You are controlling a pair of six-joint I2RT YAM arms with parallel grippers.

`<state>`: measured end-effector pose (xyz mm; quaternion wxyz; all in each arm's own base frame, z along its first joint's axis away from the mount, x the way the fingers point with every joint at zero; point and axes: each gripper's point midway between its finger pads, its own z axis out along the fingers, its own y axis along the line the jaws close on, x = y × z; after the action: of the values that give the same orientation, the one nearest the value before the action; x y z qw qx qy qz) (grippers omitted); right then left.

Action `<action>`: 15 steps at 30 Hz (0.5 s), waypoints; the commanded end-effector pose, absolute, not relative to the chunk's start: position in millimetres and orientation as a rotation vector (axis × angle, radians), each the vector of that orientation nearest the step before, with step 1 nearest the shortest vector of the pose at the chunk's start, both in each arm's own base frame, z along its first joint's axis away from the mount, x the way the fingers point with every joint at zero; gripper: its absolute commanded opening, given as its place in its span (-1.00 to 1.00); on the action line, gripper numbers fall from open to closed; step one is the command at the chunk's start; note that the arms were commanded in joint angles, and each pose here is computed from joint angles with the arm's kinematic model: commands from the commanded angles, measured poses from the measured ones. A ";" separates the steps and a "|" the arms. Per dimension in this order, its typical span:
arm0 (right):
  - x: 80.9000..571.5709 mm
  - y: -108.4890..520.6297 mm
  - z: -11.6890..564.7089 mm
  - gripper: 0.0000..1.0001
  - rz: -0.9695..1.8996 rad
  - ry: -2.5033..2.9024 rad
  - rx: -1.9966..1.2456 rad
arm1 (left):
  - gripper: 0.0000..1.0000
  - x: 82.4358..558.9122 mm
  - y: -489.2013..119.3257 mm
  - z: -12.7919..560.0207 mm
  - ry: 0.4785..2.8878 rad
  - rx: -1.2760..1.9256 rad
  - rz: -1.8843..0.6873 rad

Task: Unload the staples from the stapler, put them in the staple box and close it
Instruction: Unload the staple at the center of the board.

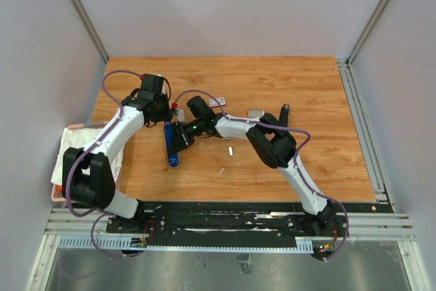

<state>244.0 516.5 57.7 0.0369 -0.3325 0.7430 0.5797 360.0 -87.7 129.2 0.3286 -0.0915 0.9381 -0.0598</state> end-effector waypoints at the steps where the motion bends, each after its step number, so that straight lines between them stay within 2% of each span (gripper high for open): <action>1: 224.3 524.9 70.9 -0.99 1.909 2.234 -1.077 | -1.00 374.2 -107.4 163.8 2.336 -0.217 -0.295; 2: 224.5 525.2 75.9 -0.97 1.913 2.225 -1.075 | -1.00 374.3 -107.1 164.1 2.333 -0.217 -0.293; 3: 225.3 524.6 77.6 -0.83 1.909 2.230 -1.065 | -1.00 373.9 -107.1 163.5 2.334 -0.216 -0.294; 6: 227.6 525.0 81.5 0.00 1.914 2.236 -1.042 | -1.00 373.9 -108.0 163.6 2.333 -0.216 -0.301; 7: 226.9 526.0 83.1 0.23 1.930 2.235 -1.033 | -1.00 374.0 -108.2 163.9 2.333 -0.216 -0.302; 8: 226.3 526.3 83.8 0.36 1.942 2.239 -1.019 | -1.00 373.9 -108.6 163.0 2.335 -0.214 -0.304; 13: 224.5 527.6 81.9 0.39 1.943 2.236 -1.008 | -1.00 372.7 -108.9 164.0 2.329 -0.215 -0.310; 14: 223.0 527.2 79.7 0.14 1.934 2.243 -1.018 | -1.00 372.5 -108.8 164.3 2.327 -0.215 -0.311; 15: 223.1 526.9 78.5 -0.24 1.925 2.238 -1.034 | -1.00 372.4 -108.7 164.5 2.326 -0.214 -0.310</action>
<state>241.3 522.1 70.0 0.0200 -0.3075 0.7346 0.6045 359.1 -92.1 133.1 0.3302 -0.0897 0.9367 -0.0742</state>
